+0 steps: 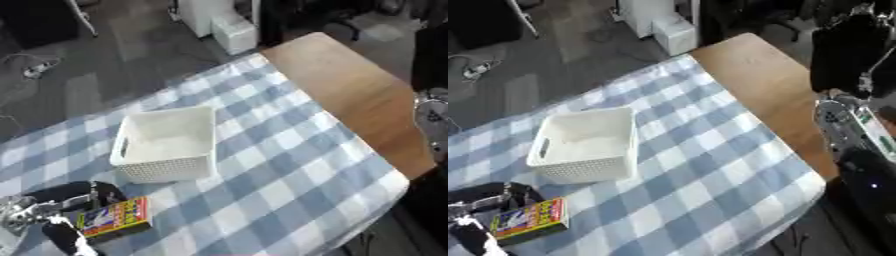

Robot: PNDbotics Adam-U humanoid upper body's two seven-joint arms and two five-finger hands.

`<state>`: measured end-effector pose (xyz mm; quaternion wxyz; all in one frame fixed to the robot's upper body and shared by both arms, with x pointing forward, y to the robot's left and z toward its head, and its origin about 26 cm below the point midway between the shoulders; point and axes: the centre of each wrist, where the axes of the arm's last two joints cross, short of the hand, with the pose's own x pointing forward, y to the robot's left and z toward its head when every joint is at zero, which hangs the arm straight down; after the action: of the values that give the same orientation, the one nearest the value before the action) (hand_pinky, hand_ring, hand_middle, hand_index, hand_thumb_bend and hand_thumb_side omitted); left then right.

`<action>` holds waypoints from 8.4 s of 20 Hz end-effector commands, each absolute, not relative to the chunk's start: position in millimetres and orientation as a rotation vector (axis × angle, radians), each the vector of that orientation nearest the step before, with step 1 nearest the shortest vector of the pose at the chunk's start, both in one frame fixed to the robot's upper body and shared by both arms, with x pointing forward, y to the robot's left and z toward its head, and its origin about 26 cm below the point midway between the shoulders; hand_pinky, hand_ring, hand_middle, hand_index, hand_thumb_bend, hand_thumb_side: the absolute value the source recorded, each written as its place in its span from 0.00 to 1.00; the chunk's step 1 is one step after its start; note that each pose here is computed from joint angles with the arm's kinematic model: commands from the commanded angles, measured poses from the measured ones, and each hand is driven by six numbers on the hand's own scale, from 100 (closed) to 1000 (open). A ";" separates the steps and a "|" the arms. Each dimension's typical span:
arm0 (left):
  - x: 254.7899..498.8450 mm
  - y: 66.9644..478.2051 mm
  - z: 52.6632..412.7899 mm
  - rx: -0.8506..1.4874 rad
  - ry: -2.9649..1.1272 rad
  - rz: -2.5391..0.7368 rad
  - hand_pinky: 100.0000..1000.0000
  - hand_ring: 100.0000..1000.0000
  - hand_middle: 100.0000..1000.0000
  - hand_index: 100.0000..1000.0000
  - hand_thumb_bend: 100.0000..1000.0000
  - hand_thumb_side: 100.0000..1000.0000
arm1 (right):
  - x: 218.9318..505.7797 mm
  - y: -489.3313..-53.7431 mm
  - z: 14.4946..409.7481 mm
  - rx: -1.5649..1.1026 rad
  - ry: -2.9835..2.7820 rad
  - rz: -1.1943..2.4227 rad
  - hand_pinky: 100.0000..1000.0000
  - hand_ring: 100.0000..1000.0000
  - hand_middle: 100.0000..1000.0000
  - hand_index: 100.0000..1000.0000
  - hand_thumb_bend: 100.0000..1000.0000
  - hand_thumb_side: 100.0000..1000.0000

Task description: Pick up objects on the table and place them in the box.

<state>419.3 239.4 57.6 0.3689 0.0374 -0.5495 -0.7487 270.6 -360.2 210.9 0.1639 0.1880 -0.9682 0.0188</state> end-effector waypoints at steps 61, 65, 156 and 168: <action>409.3 228.6 76.7 0.461 -1.241 -2.364 0.00 0.28 0.33 0.38 0.32 0.43 | 270.0 -362.1 227.2 0.527 -2.784 0.097 0.36 0.29 0.33 0.55 0.00 1.00; 408.9 228.8 74.6 0.465 -1.293 -2.348 0.00 0.12 0.16 0.26 0.16 0.49 | 270.0 -362.2 227.2 0.527 -2.784 0.097 0.36 0.28 0.33 0.55 0.00 1.00; 421.7 208.7 184.3 1.064 -2.340 -1.198 0.64 0.55 0.71 0.61 0.57 0.66 | 273.8 -361.6 247.2 0.586 -2.758 -0.012 0.36 0.28 0.33 0.55 0.00 1.00; 333.0 174.6 189.4 0.593 -2.619 -0.711 0.33 0.33 0.55 0.57 0.54 0.62 | 257.6 -354.5 172.5 0.541 -2.826 0.250 0.32 0.27 0.31 0.52 0.00 1.00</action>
<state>337.2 180.4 175.7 0.1972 0.2255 -0.9167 -0.2643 258.3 -357.5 169.5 0.1661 0.1832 -0.9677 0.0499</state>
